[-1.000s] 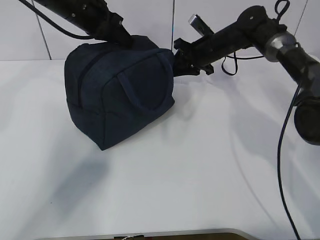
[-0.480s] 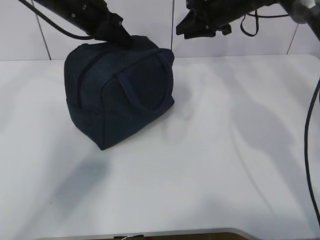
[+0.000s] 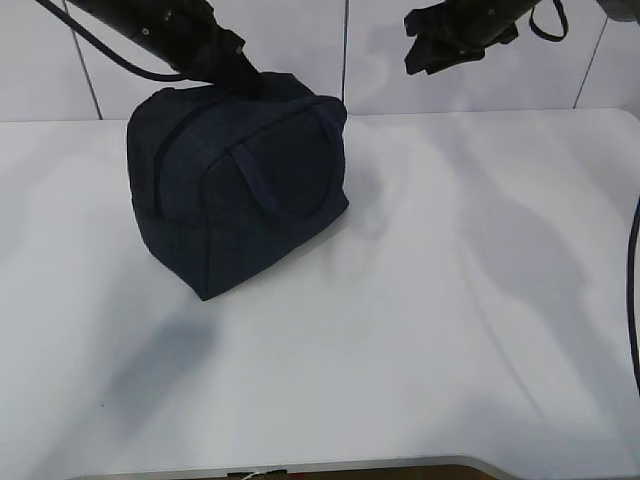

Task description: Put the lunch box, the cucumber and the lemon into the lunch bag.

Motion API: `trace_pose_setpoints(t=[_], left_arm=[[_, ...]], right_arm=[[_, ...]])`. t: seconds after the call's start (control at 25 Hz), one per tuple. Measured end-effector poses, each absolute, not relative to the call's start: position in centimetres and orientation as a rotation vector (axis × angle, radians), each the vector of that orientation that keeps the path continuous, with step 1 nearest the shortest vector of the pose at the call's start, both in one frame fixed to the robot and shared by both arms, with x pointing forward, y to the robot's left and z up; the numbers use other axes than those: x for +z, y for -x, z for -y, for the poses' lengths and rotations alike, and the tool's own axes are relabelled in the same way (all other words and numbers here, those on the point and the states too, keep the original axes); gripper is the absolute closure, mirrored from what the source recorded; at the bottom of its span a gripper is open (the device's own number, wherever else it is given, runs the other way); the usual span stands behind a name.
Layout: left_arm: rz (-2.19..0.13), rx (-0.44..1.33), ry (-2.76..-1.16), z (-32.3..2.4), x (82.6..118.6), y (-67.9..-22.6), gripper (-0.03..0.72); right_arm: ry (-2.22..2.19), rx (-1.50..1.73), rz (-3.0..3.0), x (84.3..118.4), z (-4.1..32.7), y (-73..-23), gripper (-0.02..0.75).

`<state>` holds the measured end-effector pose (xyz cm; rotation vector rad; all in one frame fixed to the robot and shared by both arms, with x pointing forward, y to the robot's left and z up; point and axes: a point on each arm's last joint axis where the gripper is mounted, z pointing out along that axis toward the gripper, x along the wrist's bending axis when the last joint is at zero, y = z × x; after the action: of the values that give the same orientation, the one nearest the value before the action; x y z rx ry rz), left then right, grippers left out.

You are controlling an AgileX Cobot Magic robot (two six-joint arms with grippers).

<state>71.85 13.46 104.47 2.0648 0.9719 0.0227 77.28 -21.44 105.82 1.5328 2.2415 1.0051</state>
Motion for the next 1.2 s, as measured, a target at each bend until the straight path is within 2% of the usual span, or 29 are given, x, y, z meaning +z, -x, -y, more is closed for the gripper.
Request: trace_pose_setpoints(t=[0.16, 0.52, 0.6, 0.8, 0.92, 1.04, 1.2], left_arm=[[-0.922, 0.059, -2.104, -13.6, 104.4, -71.9, 0.694], [-0.835, 0.076, -2.175, -13.7, 104.3, -71.6, 0.685], [-0.831, 0.061, -2.183, -13.7, 104.3, -71.5, 0.631], [-0.816, 0.024, -2.226, -13.7, 104.0, -71.1, 0.281], [-0.793, 0.019, -2.241, -13.9, 105.2, -70.4, 0.225], [-0.754, 0.048, -2.254, -14.2, 107.7, -69.3, 0.214], [-0.707, 0.19, -2.299, -15.2, 111.8, -67.4, 0.209]], right_arm=[[-1.584, 1.014, -2.221, 105.8, 21.6, -77.3, 0.465], [-1.601, 1.044, -2.235, 108.7, 21.6, -75.5, 0.465], [-1.602, 1.032, -2.249, 108.9, 21.6, -75.2, 0.465], [-1.623, 0.993, -2.291, 109.1, 21.7, -74.1, 0.465], [-1.622, 0.976, -2.312, 109.8, 21.8, -73.1, 0.465], [-1.624, 0.967, -2.321, 110.8, 22.0, -71.9, 0.465], [-1.59, 0.953, -2.343, 112.2, 22.2, -70.1, 0.465]])
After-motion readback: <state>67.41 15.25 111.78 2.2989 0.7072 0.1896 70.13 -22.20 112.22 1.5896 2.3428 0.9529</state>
